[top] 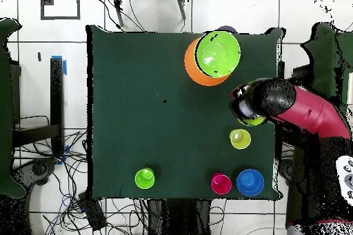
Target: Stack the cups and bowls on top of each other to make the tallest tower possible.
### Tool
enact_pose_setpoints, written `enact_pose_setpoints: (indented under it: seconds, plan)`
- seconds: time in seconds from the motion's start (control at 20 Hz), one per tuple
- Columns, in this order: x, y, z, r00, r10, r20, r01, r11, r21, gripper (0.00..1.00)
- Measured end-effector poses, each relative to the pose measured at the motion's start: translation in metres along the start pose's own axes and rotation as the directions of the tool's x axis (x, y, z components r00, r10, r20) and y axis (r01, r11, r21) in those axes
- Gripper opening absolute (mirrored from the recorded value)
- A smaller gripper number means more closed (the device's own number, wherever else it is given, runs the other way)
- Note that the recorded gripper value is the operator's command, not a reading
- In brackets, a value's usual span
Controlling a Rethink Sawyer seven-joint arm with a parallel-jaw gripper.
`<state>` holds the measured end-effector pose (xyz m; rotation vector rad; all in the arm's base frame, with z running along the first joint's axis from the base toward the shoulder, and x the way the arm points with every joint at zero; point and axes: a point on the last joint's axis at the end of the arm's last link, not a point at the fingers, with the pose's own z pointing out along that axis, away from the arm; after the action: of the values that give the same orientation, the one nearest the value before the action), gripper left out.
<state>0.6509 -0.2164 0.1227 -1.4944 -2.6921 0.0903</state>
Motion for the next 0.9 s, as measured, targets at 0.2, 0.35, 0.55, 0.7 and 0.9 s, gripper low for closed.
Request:
enact_pose_setpoints:
  seconds: [0.2,0.35,0.55,0.7,0.9]
  plan:
    - [-0.012,0.022,-0.020,0.9995,-0.015,0.028,0.015,0.9998,-0.009,0.00]
    - [-0.017,0.039,-0.034,0.9985,-0.028,0.047,0.029,0.9995,-0.016,0.00]
    - [-0.023,0.060,-0.048,0.9968,-0.041,0.068,0.043,0.9987,-0.027,0.00]
    - [-0.028,0.079,-0.056,0.9955,-0.053,0.079,0.056,0.9979,-0.033,0.00]
    - [-0.034,0.101,-0.063,0.9940,-0.065,0.087,0.069,0.9969,-0.038,0.00]
